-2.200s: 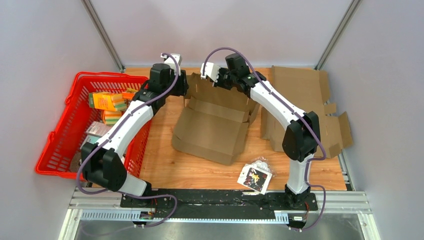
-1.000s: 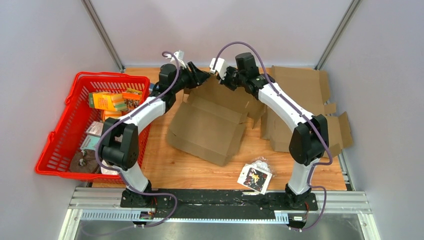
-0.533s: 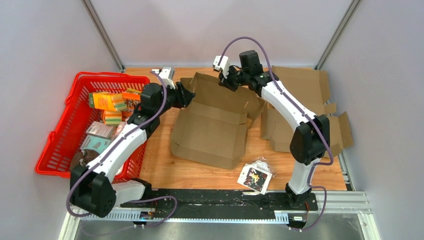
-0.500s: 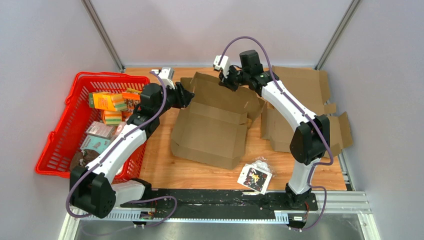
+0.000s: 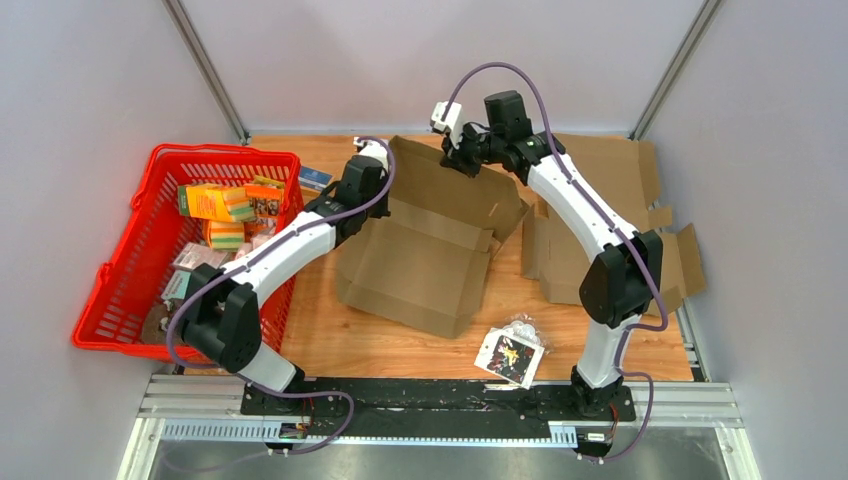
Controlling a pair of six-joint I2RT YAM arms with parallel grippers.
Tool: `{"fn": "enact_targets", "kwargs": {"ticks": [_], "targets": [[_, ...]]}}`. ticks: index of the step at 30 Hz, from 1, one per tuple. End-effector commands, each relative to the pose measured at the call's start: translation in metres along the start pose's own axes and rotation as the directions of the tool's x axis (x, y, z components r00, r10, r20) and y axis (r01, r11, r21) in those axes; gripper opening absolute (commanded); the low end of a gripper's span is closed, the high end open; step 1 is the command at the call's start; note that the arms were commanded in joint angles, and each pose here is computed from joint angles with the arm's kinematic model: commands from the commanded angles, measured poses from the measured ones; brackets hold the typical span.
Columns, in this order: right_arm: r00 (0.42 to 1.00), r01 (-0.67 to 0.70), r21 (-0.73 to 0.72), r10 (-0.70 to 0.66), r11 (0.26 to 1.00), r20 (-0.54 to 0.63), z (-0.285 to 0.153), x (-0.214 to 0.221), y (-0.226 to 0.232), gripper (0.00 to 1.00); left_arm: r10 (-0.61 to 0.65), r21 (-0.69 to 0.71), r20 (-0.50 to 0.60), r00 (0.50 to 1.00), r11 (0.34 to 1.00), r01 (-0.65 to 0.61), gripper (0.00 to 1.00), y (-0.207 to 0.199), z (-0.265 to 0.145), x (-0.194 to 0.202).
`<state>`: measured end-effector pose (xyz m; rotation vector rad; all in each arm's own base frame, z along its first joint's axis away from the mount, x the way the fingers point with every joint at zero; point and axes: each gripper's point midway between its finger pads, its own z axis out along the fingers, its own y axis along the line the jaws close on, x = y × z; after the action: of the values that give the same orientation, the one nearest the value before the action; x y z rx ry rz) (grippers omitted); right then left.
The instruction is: Fold the paper box
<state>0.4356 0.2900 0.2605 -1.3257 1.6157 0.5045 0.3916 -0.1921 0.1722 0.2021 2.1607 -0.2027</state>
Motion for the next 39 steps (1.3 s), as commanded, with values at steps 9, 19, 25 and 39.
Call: {"fn": "enact_targets", "kwargs": {"ticks": [9, 19, 25, 39], "targets": [[0.998, 0.038, -0.066, -0.035, 0.997, 0.044, -0.009, -0.014, 0.003, 0.00, -0.011, -0.227, 0.043, 0.999, 0.974, 0.020, 0.13, 0.051, 0.021, -0.023], [0.996, 0.038, -0.119, -0.028, 0.992, 0.082, -0.009, -0.019, 0.012, 0.00, 0.004, -0.285, 0.037, 0.999, 0.958, 0.007, 0.10, 0.060, 0.049, -0.012], [0.994, 0.019, -0.119, -0.006, 0.993, 0.107, -0.006, -0.024, 0.009, 0.00, -0.071, -0.149, 0.069, 0.995, 0.985, 0.081, 0.18, 0.041, 0.070, 0.002], [0.983, -0.048, -0.149, 0.073, 0.988, 0.169, 0.004, -0.026, 0.009, 0.00, -0.188, -0.017, 0.115, 0.975, 0.981, 0.191, 0.31, 0.025, 0.097, 0.016]]}}
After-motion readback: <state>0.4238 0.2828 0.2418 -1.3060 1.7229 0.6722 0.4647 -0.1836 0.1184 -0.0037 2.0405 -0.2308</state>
